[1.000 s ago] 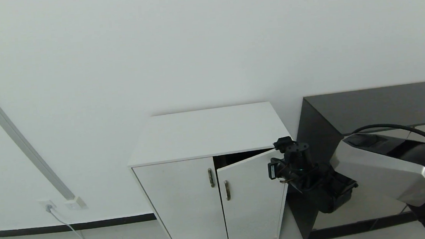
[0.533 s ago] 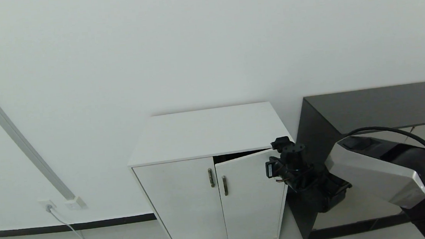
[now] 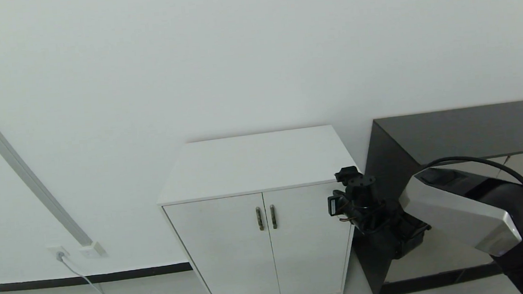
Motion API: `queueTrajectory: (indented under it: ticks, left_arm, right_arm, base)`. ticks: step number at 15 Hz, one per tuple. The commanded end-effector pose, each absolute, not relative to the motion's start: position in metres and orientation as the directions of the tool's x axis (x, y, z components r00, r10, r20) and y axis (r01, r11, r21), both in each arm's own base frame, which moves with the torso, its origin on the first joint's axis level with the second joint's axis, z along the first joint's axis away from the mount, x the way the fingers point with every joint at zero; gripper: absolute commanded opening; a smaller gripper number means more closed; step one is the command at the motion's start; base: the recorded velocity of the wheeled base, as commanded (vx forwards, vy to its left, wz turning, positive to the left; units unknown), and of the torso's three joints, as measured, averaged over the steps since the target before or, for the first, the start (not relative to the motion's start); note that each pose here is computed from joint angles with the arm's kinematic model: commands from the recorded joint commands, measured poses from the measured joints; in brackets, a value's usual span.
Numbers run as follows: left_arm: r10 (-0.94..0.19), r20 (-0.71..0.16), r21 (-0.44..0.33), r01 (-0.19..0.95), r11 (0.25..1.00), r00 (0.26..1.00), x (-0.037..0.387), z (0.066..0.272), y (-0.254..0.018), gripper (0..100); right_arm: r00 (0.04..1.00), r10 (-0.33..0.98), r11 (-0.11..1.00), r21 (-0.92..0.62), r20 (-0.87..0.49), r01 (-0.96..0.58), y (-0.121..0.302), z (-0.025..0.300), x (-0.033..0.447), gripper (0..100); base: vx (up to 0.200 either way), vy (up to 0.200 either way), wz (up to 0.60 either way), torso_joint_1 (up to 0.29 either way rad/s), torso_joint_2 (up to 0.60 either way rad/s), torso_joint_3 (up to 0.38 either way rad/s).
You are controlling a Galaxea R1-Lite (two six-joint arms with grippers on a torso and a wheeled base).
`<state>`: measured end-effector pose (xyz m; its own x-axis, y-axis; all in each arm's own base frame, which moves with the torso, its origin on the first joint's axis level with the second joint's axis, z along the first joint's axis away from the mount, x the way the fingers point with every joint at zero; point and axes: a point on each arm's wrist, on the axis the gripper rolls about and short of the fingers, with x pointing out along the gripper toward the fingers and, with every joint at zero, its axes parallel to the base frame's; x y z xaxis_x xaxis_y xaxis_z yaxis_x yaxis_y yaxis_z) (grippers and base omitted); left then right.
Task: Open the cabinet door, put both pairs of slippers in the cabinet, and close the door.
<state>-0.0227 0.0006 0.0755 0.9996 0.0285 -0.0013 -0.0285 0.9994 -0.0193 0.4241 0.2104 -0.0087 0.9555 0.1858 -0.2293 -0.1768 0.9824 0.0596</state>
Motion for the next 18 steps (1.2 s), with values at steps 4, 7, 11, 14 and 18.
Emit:
queueTrajectory:
  ticks: [4,7,11,14,18]
  left_arm:
    - [0.029,-0.002,-0.020,-0.029,0.999,1.000,-0.023,0.076,0.001,0]
    - [0.029,-0.002,-0.020,-0.029,0.999,1.000,-0.023,0.076,0.001,0]
    - [0.029,-0.002,-0.020,-0.029,0.999,1.000,-0.023,0.076,0.001,0]
    - [0.026,-0.002,-0.018,-0.026,0.999,1.000,-0.023,0.076,0.001,0]
    - [0.026,-0.002,-0.017,-0.026,1.000,1.000,-0.023,0.076,0.001,0]
  right_arm:
    - [0.957,0.178,0.984,0.055,-0.231,-0.169,0.211,-0.014,0.426,0]
    - [0.960,0.173,0.985,0.058,-0.219,-0.164,0.210,-0.009,0.424,0]
    - [0.986,0.139,0.988,0.076,-0.089,-0.132,0.189,0.052,0.398,0]
    - [0.993,0.103,0.993,0.070,-0.065,-0.099,0.148,0.110,0.344,0]
    - [0.993,-0.045,0.998,0.044,-0.105,0.050,0.108,0.108,0.277,0]
  base:
    - [0.000,0.000,0.00,0.000,0.00,0.000]
    - [0.000,0.000,0.00,0.000,0.00,0.000]
    - [0.000,0.000,0.00,0.000,0.00,0.000]
    - [0.000,0.000,0.00,0.000,0.00,0.000]
    - [0.000,0.000,0.00,0.000,0.00,0.000]
